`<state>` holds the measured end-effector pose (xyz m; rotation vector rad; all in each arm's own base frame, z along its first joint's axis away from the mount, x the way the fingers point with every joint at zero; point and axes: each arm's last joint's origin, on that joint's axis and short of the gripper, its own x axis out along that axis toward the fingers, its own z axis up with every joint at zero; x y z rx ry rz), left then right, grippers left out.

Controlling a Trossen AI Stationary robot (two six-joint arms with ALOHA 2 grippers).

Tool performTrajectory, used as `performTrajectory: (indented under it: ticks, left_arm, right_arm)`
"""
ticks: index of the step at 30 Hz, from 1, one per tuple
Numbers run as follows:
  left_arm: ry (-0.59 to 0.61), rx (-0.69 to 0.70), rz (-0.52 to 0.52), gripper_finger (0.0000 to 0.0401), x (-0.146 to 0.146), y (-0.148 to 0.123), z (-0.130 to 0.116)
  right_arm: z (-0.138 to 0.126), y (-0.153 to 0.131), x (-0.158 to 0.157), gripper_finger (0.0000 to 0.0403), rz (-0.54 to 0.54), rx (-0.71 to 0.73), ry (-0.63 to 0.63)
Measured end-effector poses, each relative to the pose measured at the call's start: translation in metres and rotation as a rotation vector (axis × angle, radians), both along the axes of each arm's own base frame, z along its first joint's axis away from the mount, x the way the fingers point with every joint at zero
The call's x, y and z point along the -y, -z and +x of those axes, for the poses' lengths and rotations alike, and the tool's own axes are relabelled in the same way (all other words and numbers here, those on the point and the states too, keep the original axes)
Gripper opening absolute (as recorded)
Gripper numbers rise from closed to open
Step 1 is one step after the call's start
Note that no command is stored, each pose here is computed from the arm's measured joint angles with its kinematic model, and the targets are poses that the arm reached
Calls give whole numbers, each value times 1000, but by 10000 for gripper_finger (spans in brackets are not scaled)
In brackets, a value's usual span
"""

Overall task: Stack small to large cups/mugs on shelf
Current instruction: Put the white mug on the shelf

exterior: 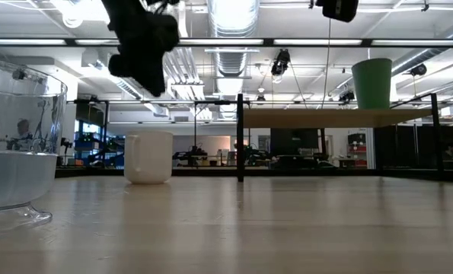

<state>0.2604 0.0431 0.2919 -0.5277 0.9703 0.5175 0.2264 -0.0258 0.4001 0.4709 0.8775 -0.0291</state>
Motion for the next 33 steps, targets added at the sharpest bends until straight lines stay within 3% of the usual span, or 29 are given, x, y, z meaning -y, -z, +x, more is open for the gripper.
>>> performTrajectory:
  ticks: [12, 27, 33]
  left_arm:
    - [-85, -140, -55, 75, -3, 41, 32]
    - [-126, -210, -91, 73, -4, 64, 42]
    - [-113, -215, -101, 22, -4, 67, 43]
  right_arm:
    - [1, 7, 0, 86, 4, -23, 1]
    - [1, 7, 0, 85, 5, -23, 1]
    - [1, 7, 0, 79, 5, -23, 1]
